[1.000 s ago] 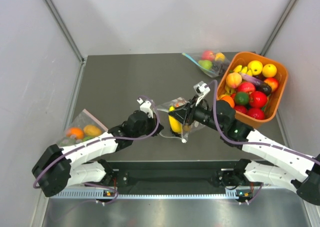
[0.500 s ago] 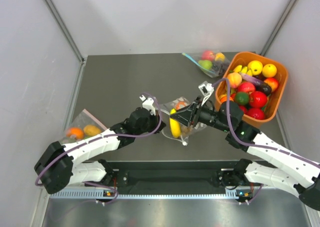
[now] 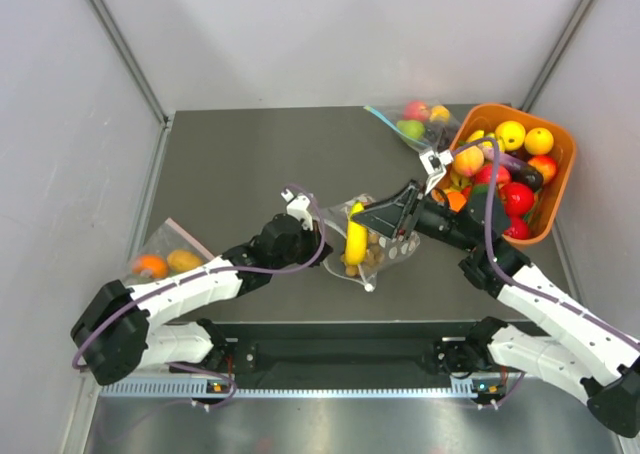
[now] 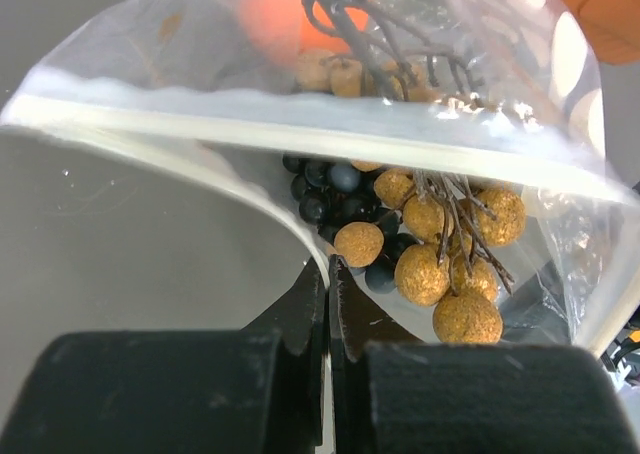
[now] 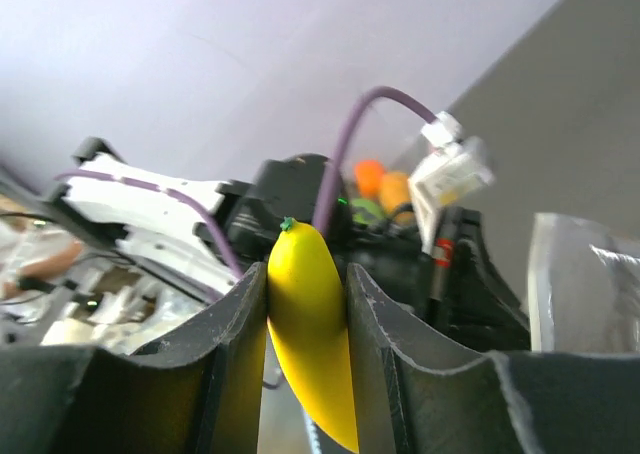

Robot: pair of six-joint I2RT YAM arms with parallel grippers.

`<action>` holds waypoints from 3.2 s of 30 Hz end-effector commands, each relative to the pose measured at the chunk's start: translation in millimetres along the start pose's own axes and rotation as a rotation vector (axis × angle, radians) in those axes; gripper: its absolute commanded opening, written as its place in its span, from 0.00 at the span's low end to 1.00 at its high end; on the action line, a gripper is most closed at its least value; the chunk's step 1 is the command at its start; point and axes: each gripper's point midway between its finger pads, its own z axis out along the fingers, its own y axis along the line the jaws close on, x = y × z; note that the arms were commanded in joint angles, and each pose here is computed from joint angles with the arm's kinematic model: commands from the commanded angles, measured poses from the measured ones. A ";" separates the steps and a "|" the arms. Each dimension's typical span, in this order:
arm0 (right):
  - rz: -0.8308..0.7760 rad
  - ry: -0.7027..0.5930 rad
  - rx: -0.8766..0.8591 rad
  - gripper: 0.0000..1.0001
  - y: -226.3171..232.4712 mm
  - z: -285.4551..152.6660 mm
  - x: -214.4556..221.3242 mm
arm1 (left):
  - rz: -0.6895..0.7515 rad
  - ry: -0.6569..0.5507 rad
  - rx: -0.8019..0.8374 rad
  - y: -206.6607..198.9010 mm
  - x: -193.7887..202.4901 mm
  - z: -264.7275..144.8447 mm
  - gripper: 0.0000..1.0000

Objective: Open the zip-top bag and remove the fake food

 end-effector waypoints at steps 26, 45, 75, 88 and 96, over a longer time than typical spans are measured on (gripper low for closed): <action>-0.590 -0.293 0.851 0.20 -102.9 -118.4 -178.4 | 0.043 -0.063 0.020 -10.8 -23.3 -7.3 0.00; -0.627 -0.311 1.279 0.23 -269.6 -205.6 -268.6 | 0.046 -0.051 0.026 -10.2 -18.1 -9.4 0.00; -0.644 -0.270 0.758 0.84 -110.6 -107.8 -212.6 | 0.066 -0.079 0.114 -35.3 -35.3 -15.4 0.00; -0.438 0.090 0.121 0.81 -4.0 -15.3 -47.6 | 0.067 -0.136 0.177 -59.1 -60.1 -23.4 0.00; -0.365 0.292 -0.044 0.77 35.1 3.1 39.0 | 0.072 -0.160 0.203 -70.8 -73.8 -26.0 0.00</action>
